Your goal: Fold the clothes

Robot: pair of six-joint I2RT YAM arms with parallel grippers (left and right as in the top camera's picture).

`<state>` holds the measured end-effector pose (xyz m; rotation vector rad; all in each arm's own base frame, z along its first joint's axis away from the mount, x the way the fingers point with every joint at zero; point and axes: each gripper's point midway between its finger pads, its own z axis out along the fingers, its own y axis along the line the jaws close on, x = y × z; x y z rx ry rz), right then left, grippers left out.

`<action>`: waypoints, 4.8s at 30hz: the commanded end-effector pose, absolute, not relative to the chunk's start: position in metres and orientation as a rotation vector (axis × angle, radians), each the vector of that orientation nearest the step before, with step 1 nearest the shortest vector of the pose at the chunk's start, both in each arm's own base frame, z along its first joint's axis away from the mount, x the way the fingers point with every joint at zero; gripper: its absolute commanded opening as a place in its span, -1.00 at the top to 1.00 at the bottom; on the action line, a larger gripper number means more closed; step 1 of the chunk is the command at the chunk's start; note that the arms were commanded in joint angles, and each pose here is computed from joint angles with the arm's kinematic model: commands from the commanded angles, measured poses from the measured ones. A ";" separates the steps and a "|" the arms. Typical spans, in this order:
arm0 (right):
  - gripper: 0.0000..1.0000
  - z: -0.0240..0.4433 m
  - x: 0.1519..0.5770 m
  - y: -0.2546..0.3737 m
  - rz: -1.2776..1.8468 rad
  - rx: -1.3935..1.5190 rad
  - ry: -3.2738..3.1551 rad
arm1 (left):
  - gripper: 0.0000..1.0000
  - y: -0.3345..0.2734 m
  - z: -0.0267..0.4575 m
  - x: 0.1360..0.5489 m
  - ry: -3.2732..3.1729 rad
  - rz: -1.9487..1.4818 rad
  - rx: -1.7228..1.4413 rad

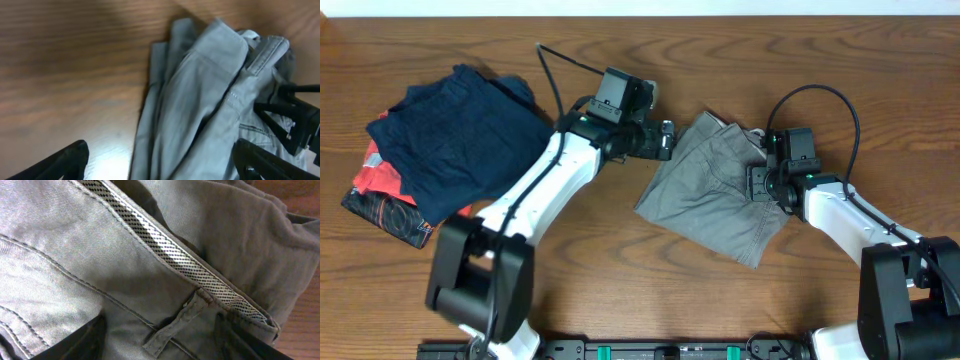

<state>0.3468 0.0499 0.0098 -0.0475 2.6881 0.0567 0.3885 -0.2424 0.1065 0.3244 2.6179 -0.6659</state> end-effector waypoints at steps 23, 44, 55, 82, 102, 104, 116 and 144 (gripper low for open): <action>-0.47 0.025 0.344 0.045 0.041 -0.060 2.681 | 0.88 -0.299 0.006 0.350 2.766 -1.073 0.545; -0.62 0.140 0.335 0.033 0.059 -0.018 2.443 | 0.88 0.091 0.222 0.404 2.318 -0.110 -0.478; -0.61 0.139 0.333 0.033 0.057 -0.019 2.454 | 0.81 0.200 0.127 0.333 2.472 -0.019 -1.058; -0.99 0.197 0.347 -0.011 0.029 0.128 2.392 | -0.96 -0.015 0.211 0.345 2.583 -0.353 -0.284; -0.99 0.255 0.228 -0.019 0.078 0.276 2.022 | -0.96 -0.025 0.270 0.202 2.107 -0.236 -0.082; -0.98 0.251 0.216 -0.018 0.078 0.272 1.999 | -0.96 -0.025 0.276 0.187 2.045 -0.240 -0.073; -0.98 0.183 0.155 -0.012 0.070 0.321 2.289 | -0.96 -0.023 0.265 0.135 2.023 -0.240 -0.070; -0.99 0.213 0.215 0.020 0.111 -0.054 1.697 | -0.96 -0.023 0.232 0.116 2.178 -0.237 -0.088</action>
